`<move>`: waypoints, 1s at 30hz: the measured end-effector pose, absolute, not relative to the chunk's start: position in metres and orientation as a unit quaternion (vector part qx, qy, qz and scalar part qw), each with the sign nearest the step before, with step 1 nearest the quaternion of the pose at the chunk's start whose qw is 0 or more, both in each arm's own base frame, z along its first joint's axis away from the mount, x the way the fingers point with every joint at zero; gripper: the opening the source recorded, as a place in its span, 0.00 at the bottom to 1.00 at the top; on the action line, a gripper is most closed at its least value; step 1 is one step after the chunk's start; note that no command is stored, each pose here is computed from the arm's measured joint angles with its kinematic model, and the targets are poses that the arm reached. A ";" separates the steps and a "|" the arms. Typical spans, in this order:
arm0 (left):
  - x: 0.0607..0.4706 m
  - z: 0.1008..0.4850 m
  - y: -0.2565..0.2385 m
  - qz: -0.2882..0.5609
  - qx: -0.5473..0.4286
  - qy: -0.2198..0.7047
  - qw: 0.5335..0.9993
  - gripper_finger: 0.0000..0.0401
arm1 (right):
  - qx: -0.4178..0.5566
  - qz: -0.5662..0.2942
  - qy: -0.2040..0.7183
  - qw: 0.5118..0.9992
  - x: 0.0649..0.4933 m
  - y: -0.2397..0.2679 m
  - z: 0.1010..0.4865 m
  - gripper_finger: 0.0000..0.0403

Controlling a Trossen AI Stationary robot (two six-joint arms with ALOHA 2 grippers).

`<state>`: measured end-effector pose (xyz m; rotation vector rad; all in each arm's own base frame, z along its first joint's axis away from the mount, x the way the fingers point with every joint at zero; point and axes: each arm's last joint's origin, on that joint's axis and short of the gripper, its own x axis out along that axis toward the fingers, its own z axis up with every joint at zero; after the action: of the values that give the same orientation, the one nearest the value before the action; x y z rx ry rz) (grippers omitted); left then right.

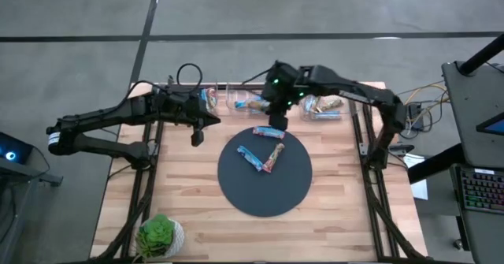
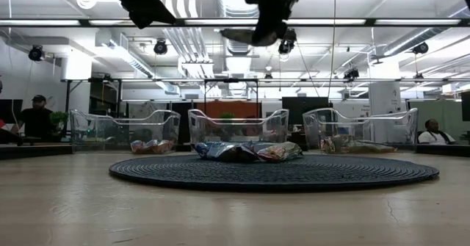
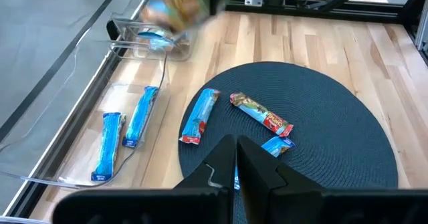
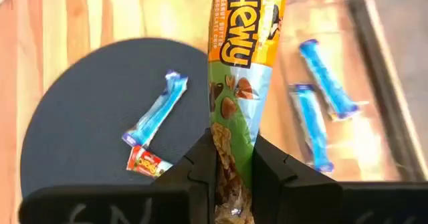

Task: Pick and place Granola Bars by type
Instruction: Put the yellow granola bar into the right transparent bin

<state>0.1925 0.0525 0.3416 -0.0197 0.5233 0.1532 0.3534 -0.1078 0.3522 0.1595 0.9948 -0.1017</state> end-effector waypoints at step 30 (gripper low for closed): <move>0.192 0.343 0.052 0.077 -0.012 0.252 0.965 0.00 | 0.291 -0.362 0.455 0.760 0.166 -0.160 0.313 0.11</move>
<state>0.1924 0.0524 0.3430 -0.0238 0.5092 0.1550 0.1663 -0.1605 0.3132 0.6330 0.9911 -0.7875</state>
